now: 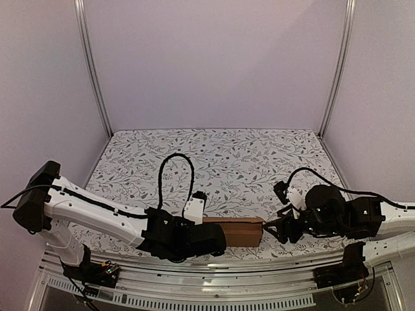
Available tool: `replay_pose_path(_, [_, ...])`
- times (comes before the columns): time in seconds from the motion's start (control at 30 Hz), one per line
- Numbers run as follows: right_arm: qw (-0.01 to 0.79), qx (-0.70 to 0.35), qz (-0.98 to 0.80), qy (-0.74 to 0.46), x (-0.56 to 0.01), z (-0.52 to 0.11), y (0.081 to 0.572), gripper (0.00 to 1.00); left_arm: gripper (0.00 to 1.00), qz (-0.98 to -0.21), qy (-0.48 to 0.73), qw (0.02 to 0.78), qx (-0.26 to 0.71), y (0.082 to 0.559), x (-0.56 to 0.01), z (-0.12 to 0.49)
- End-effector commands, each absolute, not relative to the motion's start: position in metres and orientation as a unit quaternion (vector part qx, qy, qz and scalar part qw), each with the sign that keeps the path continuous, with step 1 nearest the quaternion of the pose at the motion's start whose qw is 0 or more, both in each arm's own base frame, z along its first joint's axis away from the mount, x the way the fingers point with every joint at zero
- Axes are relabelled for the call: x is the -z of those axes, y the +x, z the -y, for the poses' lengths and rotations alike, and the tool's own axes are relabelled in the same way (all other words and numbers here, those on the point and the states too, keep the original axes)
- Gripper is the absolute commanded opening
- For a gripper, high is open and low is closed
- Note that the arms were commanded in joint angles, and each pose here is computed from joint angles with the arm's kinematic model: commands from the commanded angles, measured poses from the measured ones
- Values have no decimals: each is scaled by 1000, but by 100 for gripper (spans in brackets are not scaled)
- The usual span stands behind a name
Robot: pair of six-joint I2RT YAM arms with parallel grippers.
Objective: Fold the paper box
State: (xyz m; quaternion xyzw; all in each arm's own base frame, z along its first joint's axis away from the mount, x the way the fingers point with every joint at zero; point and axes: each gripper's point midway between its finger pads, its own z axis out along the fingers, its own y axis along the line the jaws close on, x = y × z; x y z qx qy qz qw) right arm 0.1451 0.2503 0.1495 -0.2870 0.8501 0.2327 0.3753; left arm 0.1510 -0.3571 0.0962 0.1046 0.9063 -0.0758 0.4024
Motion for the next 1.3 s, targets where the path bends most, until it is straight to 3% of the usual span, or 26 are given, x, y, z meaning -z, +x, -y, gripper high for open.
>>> replay_pose_path(0.0, [384,-198,-832,-347,-133,-250,144,70,0,-935,136,326,39,133,-53,338])
replay_pose_path(0.23, [411,-143,-800,-412,-123,-261,158,65,0,-935,133,328,36,133,-54,331])
replay_pose_path(0.43, [411,-118,-792,-437,-118,-266,163,46,0,-933,129,333,37,134,-58,328])
replay_pose_path(0.53, [417,-110,-791,-434,-119,-265,165,41,0,-933,130,333,37,134,-58,328])
replay_pose_path(0.9, [453,-114,-788,-399,-148,-257,172,43,0,-931,133,339,28,137,-63,326])
replay_pose_path(1.27, [438,-108,-790,-415,-146,-267,173,39,0,-930,130,342,27,138,-67,324])
